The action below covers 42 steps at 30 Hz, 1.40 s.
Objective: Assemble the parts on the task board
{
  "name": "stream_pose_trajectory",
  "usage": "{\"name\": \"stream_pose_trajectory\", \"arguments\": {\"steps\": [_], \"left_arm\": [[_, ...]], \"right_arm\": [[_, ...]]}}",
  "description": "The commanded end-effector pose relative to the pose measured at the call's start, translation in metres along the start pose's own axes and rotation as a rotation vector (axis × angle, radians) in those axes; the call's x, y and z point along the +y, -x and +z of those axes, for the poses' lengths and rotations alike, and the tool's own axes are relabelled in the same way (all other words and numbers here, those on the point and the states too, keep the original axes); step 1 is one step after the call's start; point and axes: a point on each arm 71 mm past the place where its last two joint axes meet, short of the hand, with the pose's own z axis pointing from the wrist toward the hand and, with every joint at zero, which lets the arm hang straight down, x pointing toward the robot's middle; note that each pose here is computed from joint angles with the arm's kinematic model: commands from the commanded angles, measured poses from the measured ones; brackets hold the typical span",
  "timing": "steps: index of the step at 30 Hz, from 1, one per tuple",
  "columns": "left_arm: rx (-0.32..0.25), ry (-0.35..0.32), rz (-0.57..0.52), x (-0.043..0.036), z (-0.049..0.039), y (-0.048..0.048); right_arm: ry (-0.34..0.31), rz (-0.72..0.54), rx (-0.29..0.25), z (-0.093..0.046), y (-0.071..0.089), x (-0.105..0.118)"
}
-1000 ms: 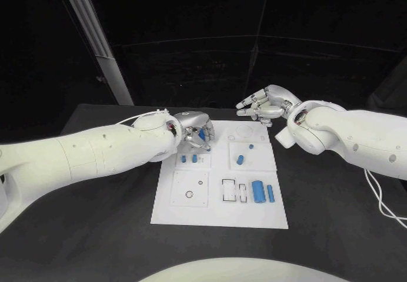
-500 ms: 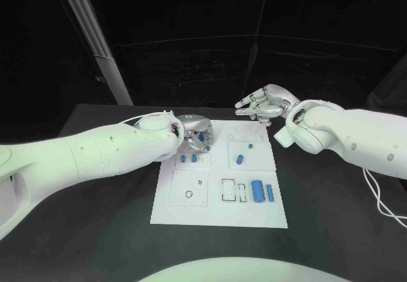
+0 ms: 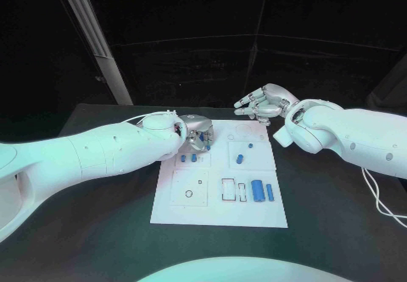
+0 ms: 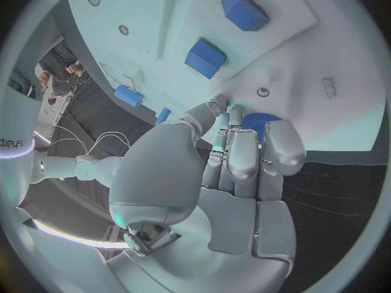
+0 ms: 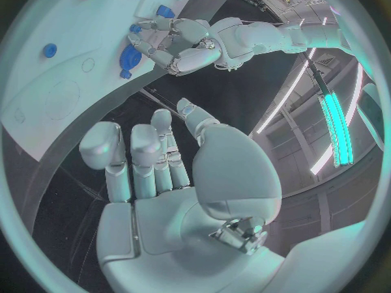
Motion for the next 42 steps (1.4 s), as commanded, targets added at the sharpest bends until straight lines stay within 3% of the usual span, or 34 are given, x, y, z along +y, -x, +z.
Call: {"name": "stream_pose_trajectory", "arguments": {"steps": [1, 18, 25, 42], "left_arm": [[0.023, 0.006, 0.011, -0.0008, 0.0009, -0.0017], [0.054, 0.021, 0.012, -0.0008, 0.0023, -0.0040], [0.061, 0.000, 0.011, -0.0041, 0.0033, -0.0047], [-0.040, -0.006, -0.006, 0.0009, -0.0016, 0.0018]], "right_arm": [[0.012, -0.002, -0.004, 0.0006, 0.0000, 0.0022], [0.012, -0.002, -0.001, 0.0012, -0.0010, 0.0027], [0.012, -0.001, 0.000, 0.0015, -0.0015, 0.0031], [0.011, -0.006, 0.000, 0.0015, -0.0012, 0.0028]]}}
